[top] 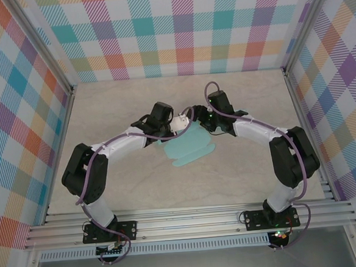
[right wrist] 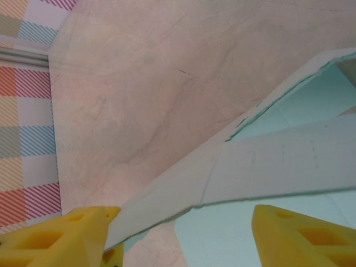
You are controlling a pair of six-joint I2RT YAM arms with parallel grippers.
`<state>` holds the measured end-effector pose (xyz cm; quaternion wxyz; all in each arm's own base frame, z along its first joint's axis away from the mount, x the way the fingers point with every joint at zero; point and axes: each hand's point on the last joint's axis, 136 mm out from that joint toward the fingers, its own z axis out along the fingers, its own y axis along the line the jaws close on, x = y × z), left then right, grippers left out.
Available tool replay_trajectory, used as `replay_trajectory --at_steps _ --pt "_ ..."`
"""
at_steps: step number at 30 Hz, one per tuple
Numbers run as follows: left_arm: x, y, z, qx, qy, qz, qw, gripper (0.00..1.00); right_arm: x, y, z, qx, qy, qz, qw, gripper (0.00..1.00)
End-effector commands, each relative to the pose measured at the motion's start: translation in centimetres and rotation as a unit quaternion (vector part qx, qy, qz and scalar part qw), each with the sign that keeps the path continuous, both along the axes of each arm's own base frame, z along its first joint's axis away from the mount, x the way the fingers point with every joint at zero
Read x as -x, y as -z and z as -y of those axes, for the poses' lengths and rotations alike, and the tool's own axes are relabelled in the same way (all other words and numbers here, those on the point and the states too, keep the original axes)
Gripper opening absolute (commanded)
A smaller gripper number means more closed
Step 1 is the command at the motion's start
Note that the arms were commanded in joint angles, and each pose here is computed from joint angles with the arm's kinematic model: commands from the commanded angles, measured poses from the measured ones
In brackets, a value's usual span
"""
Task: Fold the paper box
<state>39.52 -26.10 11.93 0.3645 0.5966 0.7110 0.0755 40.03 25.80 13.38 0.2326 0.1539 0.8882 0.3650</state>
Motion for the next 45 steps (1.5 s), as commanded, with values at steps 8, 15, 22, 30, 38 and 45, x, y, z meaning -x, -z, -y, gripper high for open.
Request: replay_trajectory --at_steps 8,15,22,30,38,45 --pt "1.2 0.9 -1.0 -0.006 0.008 -0.029 1.0 0.24 -2.0 0.6 -0.9 -0.042 0.005 -0.003 0.999 0.38" --pt "1.4 1.0 -0.4 0.022 0.007 -0.055 0.998 0.53 -2.8 1.4 -1.3 -0.064 0.011 -0.013 0.998 0.06" --pt "2.3 -1.5 -0.5 0.095 0.002 -0.076 0.993 0.67 -3.3 1.5 -1.8 -0.08 0.012 -0.015 0.997 0.0" --pt "0.7 -7.1 -2.4 0.246 -0.191 -0.09 0.946 0.66 -3.1 1.5 -1.7 -0.095 0.019 -0.014 0.995 0.0" --pt "3.9 -10.4 -4.7 0.479 -0.381 -0.173 0.772 0.76 -2.7 2.1 -1.9 -0.106 0.02 -0.022 0.994 0.0" --pt "6.0 -6.3 -1.5 0.574 -0.402 -0.322 0.637 0.81 -2.3 2.3 -1.9 -0.106 0.021 -0.023 0.994 0.0"
